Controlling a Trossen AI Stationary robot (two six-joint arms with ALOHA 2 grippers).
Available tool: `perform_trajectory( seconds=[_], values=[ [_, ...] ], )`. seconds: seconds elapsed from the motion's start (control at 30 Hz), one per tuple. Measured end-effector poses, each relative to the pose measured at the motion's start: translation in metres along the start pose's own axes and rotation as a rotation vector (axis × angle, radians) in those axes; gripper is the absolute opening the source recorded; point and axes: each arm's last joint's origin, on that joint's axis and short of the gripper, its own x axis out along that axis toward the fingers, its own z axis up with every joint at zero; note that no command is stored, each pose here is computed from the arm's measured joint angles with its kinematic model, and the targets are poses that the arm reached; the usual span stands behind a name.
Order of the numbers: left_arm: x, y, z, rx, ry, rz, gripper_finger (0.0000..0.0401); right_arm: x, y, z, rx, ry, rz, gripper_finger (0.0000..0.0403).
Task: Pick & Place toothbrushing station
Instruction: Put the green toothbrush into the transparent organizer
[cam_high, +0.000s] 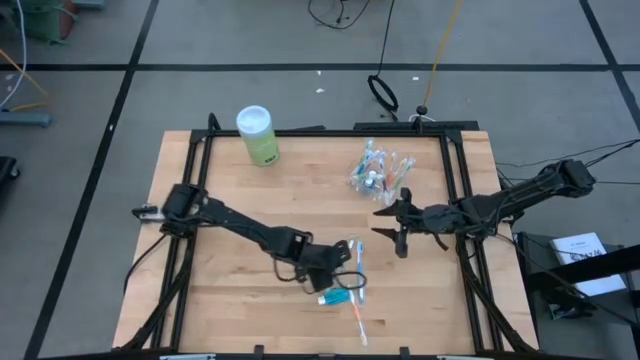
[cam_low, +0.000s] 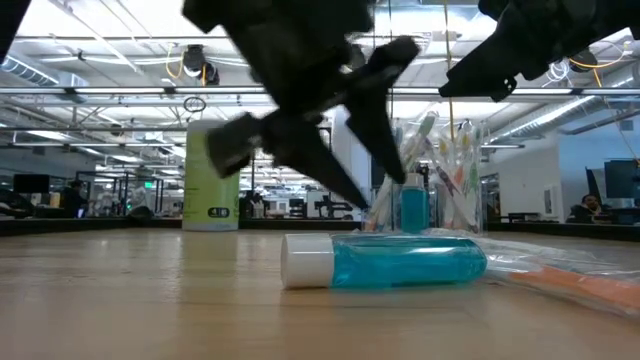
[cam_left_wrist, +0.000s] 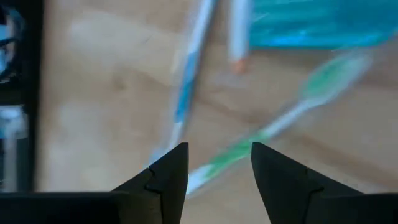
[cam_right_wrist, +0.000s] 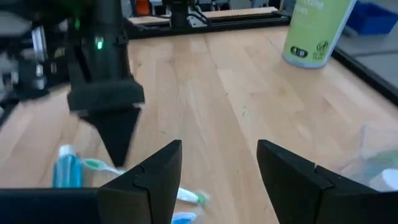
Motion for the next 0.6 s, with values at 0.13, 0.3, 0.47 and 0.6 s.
perform_trajectory(
  seconds=[0.13,0.3,0.47,0.6],
  values=[
    [0.000,0.017,0.008,0.077,0.028,0.070,0.0182,0.002,0.001,-0.002,0.094,0.012,-0.001,0.0201],
    [0.002,0.002,0.003,0.165,0.057,-0.082,0.0182,0.006,0.005,-0.006,0.137,0.035,0.002,0.0201],
    [0.009,-0.013,-0.004,0.231,0.096,-0.185,0.0182,0.012,0.007,-0.010,0.123,0.061,-0.001,0.0201],
    [0.016,-0.015,-0.003,0.348,0.100,-0.149,0.0182,0.013,0.008,-0.010,0.126,0.051,0.001,0.0201]
  ],
)
